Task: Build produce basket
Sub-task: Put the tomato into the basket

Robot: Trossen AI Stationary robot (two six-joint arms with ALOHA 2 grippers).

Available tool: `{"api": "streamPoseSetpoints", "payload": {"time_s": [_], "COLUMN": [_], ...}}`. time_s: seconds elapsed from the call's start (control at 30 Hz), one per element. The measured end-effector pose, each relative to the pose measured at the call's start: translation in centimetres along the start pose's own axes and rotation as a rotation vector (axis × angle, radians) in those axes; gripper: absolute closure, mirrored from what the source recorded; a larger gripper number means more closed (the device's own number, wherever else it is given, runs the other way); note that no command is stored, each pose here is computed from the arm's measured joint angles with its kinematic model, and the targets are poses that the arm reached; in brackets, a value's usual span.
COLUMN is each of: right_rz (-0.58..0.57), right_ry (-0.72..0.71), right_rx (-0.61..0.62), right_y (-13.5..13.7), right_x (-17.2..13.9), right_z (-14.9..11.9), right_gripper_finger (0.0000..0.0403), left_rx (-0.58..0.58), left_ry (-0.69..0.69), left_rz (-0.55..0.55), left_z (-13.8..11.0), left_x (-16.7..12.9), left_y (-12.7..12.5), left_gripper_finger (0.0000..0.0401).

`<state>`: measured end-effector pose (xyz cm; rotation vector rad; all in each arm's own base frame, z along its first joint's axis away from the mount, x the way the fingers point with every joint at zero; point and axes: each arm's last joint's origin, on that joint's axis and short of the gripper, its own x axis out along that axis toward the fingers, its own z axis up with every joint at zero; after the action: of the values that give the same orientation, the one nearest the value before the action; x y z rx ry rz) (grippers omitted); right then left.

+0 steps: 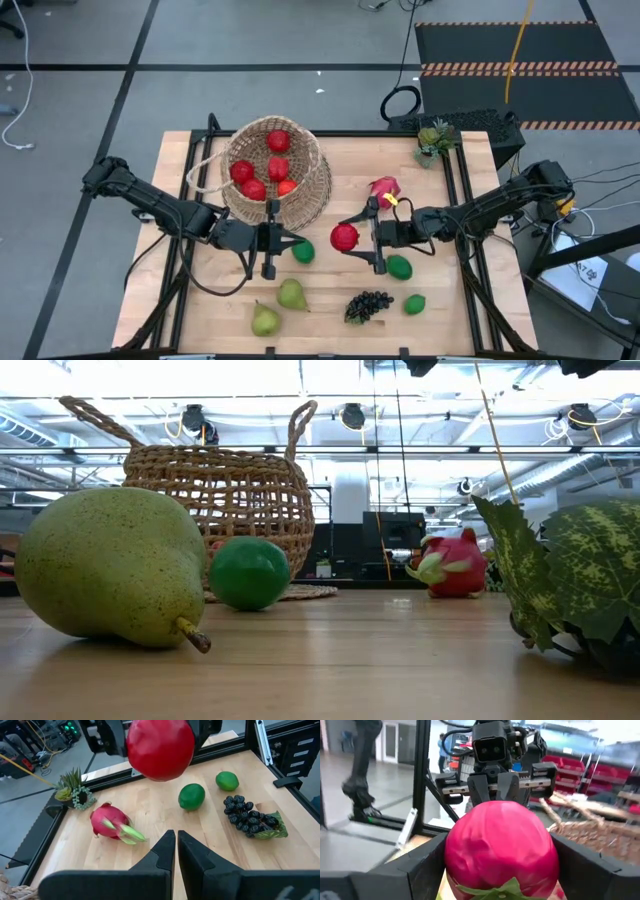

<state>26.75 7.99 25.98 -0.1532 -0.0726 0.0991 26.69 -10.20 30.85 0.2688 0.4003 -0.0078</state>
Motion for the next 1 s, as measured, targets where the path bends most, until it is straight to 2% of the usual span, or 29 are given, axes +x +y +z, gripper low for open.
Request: {"api": "streamPoseSetpoints", "payload": {"time_s": [0.23, 0.5, 0.8, 1.0], "right_rz": [-0.001, -0.001, -0.005, -0.006], "right_ry": [0.0, 0.0, 0.003, 0.003], "right_rx": [-0.28, -0.402, -0.661, -0.68], "right_y": [0.0, 0.0, -0.12, -0.12], "right_x": [0.0, 0.0, 0.02, 0.02], "right_z": [0.0, 0.0, -0.02, -0.02], "right_gripper_finger": [0.0088, 0.0082, 0.0081, 0.0081], "left_rx": [-0.004, -0.006, -0.006, -0.006], "left_ry": [-0.009, -0.013, -0.013, -0.014], "left_rz": [0.001, 0.001, 0.001, 0.001], "left_z": [0.09, 0.13, 0.13, 0.14], "left_x": [-0.01, 0.0, 0.0, -0.01], "left_y": [0.01, 0.01, 0.01, 0.01], "left_gripper_finger": [0.0377, 0.0377, 0.0377, 0.0377]}}
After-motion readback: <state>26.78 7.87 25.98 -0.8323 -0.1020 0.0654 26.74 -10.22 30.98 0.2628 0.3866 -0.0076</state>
